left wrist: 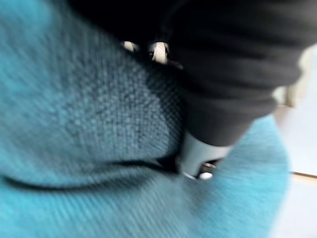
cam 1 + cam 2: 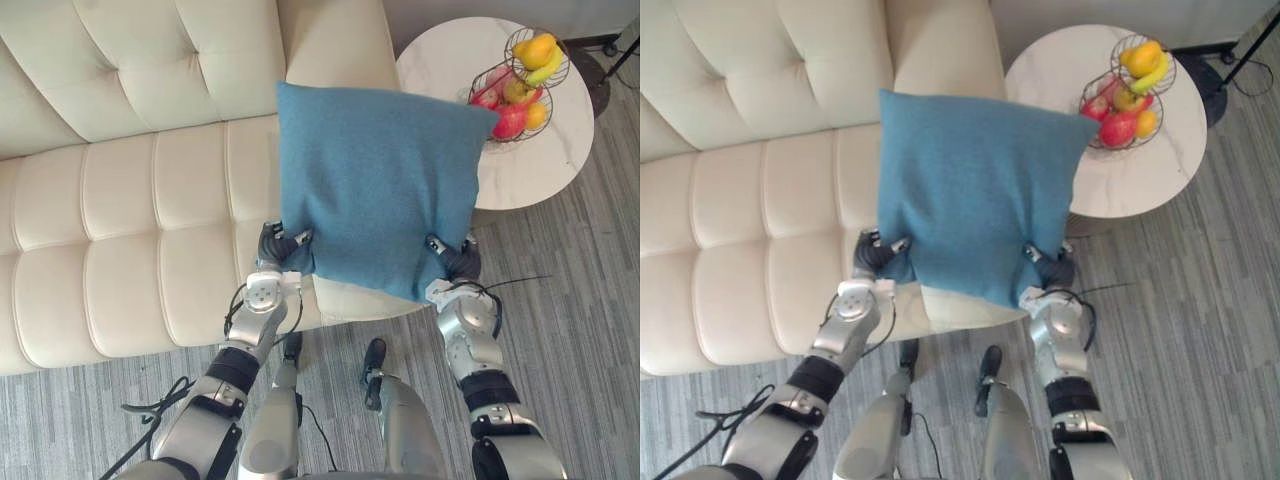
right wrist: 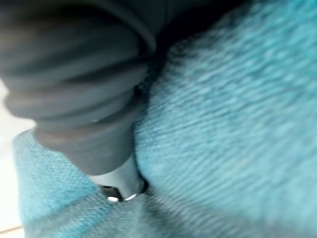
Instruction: Pick up cushions and gather them together orderly.
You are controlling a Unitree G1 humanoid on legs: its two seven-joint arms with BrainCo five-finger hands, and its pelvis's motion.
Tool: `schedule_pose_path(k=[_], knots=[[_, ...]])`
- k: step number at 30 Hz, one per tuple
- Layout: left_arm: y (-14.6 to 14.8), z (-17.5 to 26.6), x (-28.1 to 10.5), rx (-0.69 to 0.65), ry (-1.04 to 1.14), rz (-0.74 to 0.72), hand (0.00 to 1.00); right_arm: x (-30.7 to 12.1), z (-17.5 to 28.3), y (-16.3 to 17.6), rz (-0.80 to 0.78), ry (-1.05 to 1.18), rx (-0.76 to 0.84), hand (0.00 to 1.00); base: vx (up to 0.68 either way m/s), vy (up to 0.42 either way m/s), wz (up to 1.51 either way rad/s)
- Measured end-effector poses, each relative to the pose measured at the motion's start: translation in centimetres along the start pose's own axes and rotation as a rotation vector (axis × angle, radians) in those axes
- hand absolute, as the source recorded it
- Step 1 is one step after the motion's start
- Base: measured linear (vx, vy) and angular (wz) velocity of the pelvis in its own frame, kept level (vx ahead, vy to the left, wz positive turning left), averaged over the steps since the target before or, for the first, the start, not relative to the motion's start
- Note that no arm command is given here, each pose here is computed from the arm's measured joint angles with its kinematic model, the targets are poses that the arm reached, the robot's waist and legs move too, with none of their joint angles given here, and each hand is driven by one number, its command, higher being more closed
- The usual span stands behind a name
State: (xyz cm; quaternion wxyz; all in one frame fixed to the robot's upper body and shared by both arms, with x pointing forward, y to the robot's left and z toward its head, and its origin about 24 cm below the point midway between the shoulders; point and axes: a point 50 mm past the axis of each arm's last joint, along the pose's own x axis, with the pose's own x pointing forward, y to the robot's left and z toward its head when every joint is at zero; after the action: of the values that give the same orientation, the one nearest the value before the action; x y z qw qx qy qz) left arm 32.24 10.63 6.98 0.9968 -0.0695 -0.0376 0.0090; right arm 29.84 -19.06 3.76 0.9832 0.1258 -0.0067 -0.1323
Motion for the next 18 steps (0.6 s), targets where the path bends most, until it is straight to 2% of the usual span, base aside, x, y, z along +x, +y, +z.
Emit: schedule_pose_path(k=[10, 18], knots=[[1.6, -2.7, -7.3, -0.080, 0.075, -0.001, 1.00, -6.8, -1.9, -0.9, 0.095, 0.053, 0.021, 1.00, 0.06, 0.002, 0.09], [2.1, -1.8, -11.3, -0.184, 0.055, 0.001, 1.00, -9.7, -1.6, -0.9, 0.152, 0.043, 0.039, 1.00, 0.00, 0.010, 0.02]])
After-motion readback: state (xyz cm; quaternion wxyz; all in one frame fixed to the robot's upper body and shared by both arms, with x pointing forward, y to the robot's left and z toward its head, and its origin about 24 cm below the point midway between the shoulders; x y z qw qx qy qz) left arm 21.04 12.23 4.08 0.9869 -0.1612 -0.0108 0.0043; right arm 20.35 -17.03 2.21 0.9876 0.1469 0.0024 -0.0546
